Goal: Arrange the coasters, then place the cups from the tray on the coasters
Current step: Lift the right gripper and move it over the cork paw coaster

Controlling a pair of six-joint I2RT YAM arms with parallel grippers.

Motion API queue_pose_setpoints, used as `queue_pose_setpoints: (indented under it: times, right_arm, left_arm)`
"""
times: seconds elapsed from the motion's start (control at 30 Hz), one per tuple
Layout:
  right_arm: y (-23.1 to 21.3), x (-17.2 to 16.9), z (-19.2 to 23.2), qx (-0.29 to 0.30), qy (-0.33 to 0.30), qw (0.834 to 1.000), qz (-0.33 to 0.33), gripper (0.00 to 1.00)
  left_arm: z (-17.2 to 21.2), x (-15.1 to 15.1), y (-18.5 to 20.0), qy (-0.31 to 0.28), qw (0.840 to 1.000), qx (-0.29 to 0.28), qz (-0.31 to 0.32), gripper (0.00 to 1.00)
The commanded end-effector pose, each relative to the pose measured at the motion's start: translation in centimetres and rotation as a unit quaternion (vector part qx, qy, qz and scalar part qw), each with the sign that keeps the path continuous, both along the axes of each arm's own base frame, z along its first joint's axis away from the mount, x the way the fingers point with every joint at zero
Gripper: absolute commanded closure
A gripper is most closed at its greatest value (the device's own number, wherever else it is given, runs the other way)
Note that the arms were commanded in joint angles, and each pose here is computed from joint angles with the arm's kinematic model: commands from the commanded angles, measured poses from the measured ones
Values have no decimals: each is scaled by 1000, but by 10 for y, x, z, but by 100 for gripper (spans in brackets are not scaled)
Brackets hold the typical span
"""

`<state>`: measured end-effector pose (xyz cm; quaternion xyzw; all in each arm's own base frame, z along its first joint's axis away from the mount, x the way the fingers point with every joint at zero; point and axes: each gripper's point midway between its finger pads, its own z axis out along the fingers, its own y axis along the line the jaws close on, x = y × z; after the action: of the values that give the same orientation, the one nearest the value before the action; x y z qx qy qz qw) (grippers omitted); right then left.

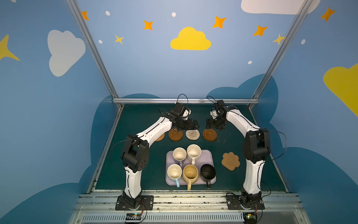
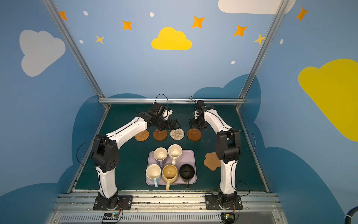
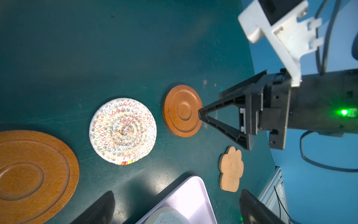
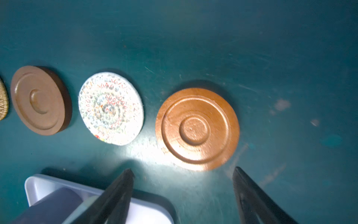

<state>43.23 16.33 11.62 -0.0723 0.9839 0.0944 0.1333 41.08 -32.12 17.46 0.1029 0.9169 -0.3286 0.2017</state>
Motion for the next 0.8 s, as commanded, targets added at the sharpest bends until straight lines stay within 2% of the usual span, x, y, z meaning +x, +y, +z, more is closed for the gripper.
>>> queue_pose_setpoints:
  times: [0.0, 0.1, 0.17, 0.23, 0.33, 0.37, 0.43, 0.47, 0.5, 0.6, 0.77]
  right_arm:
    - [-18, -11, 39, -32, -45, 998, -28, 17]
    - [-36, -26, 65, -59, -85, 994, -45, 16]
    - [-46, -42, 78, -63, -98, 991, -62, 16]
    - [-51, -67, 91, -43, -84, 993, -75, 15]
    - [-56, -103, 98, -16, -66, 994, -88, 10]
    - [-56, -117, 96, -2, -50, 995, -90, 4]
    - [-60, -141, 83, 19, -23, 994, -103, 3]
    - [-50, -153, 79, 63, -4, 995, -80, 3]
    - [-52, -161, 72, 76, 8, 993, -91, 3]
    - [-72, -183, 54, 47, 34, 986, -153, 3]
    - [-86, -213, 20, 18, 70, 978, -197, 3]
  left_arm:
    - [23, -9, 0, -20, 1000, -18, -14, 0]
    - [33, -18, -1, -31, 999, -14, -27, 0]
    - [45, -33, -3, -54, 997, 14, -52, 0]
    - [54, -48, -2, -64, 994, 45, -70, 0]
    - [67, -69, -8, -74, 991, 40, -107, 0]
    - [71, -74, -10, -80, 990, 35, -114, 0]
    - [74, -81, -12, -89, 988, 32, -125, 0]
    - [74, -84, -13, -92, 986, 33, -132, 0]
    - [73, -88, -14, -91, 986, 35, -137, 0]
    - [68, -95, -16, -79, 985, 41, -145, 0]
    - [63, -105, -23, -67, 985, 39, -157, 0]
